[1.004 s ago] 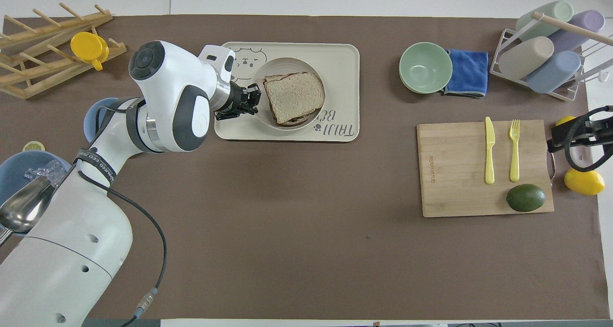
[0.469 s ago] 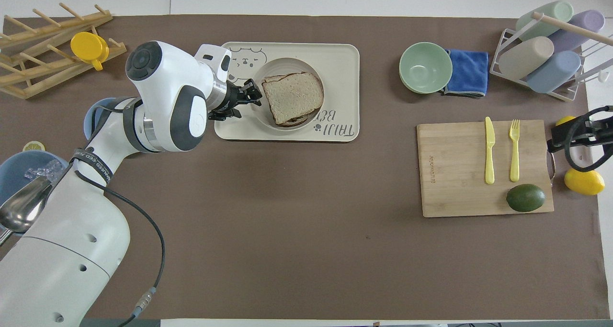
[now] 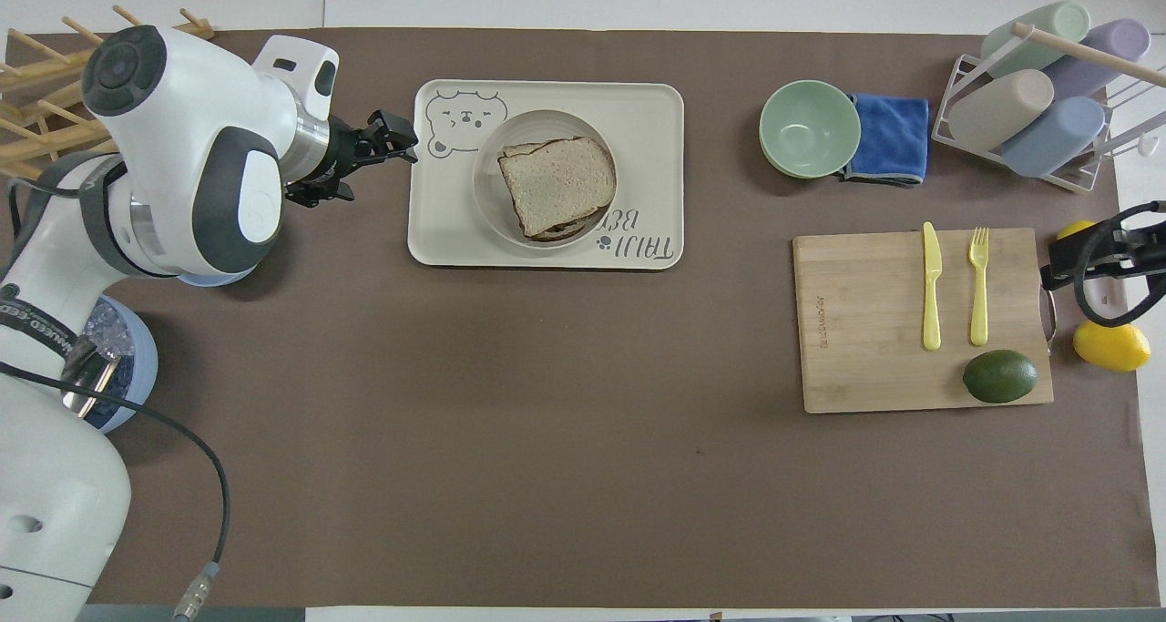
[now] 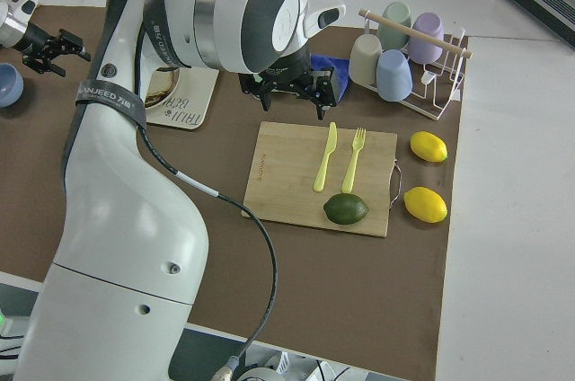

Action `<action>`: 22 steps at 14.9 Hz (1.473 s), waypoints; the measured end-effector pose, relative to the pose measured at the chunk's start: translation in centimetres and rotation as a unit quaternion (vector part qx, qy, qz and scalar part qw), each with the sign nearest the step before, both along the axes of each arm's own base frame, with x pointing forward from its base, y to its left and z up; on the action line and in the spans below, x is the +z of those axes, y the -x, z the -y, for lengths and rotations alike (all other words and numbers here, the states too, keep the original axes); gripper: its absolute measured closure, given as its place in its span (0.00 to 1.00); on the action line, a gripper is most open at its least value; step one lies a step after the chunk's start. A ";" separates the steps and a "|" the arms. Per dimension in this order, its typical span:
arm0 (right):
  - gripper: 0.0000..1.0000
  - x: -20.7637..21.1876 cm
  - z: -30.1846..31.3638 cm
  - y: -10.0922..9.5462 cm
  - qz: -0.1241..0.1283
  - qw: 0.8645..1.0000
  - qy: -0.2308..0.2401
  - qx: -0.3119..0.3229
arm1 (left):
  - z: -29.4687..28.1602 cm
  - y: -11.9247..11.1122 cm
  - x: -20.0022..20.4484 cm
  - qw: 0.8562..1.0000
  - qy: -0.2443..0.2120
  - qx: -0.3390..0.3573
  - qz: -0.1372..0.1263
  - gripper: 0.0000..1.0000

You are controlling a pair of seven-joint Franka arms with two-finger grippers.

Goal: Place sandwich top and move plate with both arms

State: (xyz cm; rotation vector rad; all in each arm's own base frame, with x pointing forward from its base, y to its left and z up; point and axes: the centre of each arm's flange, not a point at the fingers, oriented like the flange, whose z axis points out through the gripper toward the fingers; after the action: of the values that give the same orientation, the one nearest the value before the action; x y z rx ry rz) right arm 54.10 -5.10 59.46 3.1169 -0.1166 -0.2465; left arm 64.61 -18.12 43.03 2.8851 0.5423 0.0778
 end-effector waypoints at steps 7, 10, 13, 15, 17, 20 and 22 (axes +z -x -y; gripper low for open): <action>0.00 0.0 0.0 0.0 0.000 1.000 0.000 0.000 | -10.4 3.3 9.7 0.997 -0.034 -0.073 -0.012 0.00; 0.00 0.0 0.0 0.0 0.000 1.000 0.000 0.000 | -13.2 6.1 13.8 0.993 -0.053 -0.107 -0.020 0.00; 0.00 0.0 0.0 0.0 0.000 1.000 0.000 0.000 | -14.0 8.6 16.6 0.989 -0.068 -0.127 -0.030 0.00; 0.00 0.0 0.0 0.0 0.000 1.000 0.000 0.000 | -14.3 9.7 17.9 0.988 -0.068 -0.131 -0.033 0.00; 0.00 0.0 0.0 0.0 0.000 1.000 0.000 0.000 | -14.3 10.6 18.9 0.988 -0.067 -0.136 -0.040 0.00; 0.00 0.0 0.0 0.0 0.000 1.000 0.000 0.000 | -13.7 11.4 20.3 0.986 -0.073 -0.142 -0.043 0.00; 0.00 0.0 0.0 0.0 0.000 1.000 0.000 0.000 | -13.3 11.5 20.6 0.986 -0.077 -0.144 -0.040 0.00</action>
State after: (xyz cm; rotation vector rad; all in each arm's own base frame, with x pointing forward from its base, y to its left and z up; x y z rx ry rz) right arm 54.10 -5.10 59.46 3.1169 -0.1165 -0.2465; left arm 53.15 -4.77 63.59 3.0948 0.1326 -0.0430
